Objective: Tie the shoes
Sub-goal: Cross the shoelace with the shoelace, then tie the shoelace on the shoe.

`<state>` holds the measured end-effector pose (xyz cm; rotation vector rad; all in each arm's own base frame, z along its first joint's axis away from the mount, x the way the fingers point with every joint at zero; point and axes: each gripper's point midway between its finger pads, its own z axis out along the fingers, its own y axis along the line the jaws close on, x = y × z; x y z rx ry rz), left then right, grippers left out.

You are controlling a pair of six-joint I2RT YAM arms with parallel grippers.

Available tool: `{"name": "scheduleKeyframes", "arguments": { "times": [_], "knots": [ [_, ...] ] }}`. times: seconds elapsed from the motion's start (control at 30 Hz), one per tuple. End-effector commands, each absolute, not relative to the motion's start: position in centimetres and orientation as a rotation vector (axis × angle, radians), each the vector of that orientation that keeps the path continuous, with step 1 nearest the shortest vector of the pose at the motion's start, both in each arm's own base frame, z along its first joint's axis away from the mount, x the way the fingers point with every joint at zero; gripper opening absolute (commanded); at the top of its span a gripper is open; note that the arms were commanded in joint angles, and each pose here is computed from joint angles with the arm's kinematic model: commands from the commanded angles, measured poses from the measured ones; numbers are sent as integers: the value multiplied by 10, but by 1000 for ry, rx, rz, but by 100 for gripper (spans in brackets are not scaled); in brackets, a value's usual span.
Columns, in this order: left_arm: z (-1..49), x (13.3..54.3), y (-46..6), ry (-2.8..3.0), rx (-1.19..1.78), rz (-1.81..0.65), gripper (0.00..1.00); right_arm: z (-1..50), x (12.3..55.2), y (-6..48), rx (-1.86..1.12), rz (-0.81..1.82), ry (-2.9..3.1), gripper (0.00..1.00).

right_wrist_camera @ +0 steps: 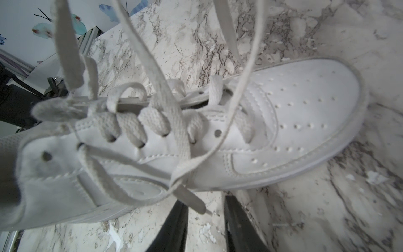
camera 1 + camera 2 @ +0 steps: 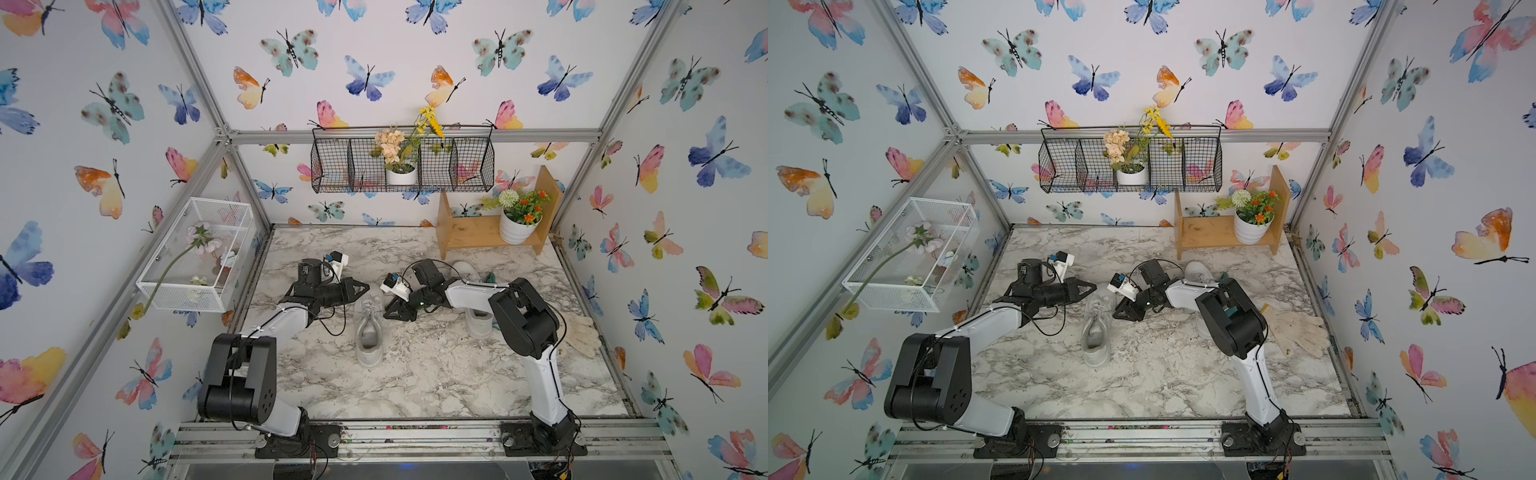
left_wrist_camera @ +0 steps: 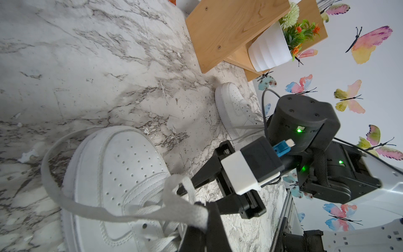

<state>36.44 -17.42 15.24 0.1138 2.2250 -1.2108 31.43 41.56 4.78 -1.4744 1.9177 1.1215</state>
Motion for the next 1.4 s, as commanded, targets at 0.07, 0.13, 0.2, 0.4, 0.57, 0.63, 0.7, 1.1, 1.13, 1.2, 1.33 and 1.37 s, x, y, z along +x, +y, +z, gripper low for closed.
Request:
{"name": "scheduleKeyframes", "arguments": {
  "times": [0.07, 0.13, 0.2, 0.4, 0.57, 0.63, 0.7, 1.1, 1.13, 1.2, 1.33, 1.37],
  "knots": [
    [154, 366, -169, 2227, 100, -1158, 0, 45, 301, 422, -1491, 1188, 1903, 32],
    [154, 365, -169, 2227, 101, -1157, 0, 45, 301, 424, -1488, 1189, 1900, 28],
    [155, 365, -169, 2225, 104, -1155, 0, 47, 302, 424, -1476, 1189, 1903, 21],
    [153, 357, -168, 2244, 110, -1159, 0, 54, 299, 403, -1416, 1065, 1980, 2],
    [151, 343, -174, 2272, 125, -1167, 0, 60, 291, 360, -1282, 865, 2150, 2],
    [149, 335, -178, 2294, 139, -1158, 5, 61, 287, 342, -1207, 788, 2223, 2],
    [147, 326, -184, 2316, 148, -1155, 12, 61, 285, 323, -1132, 701, 2291, 2],
    [145, 299, -160, 2440, 67, -886, 58, 78, 296, 269, -880, 386, 2391, 2],
    [149, 300, -154, 2439, 54, -840, 59, 80, 297, 269, -878, 380, 2390, 2],
    [160, 301, -146, 2442, 44, -769, 63, 81, 301, 266, -861, 353, 2395, 2],
    [172, 307, -124, 2455, -30, -636, 70, 85, 304, 265, -850, 333, 2389, 2],
    [173, 310, -117, 2456, -68, -622, 71, 86, 304, 265, -847, 335, 2385, 2]
  ]
}}
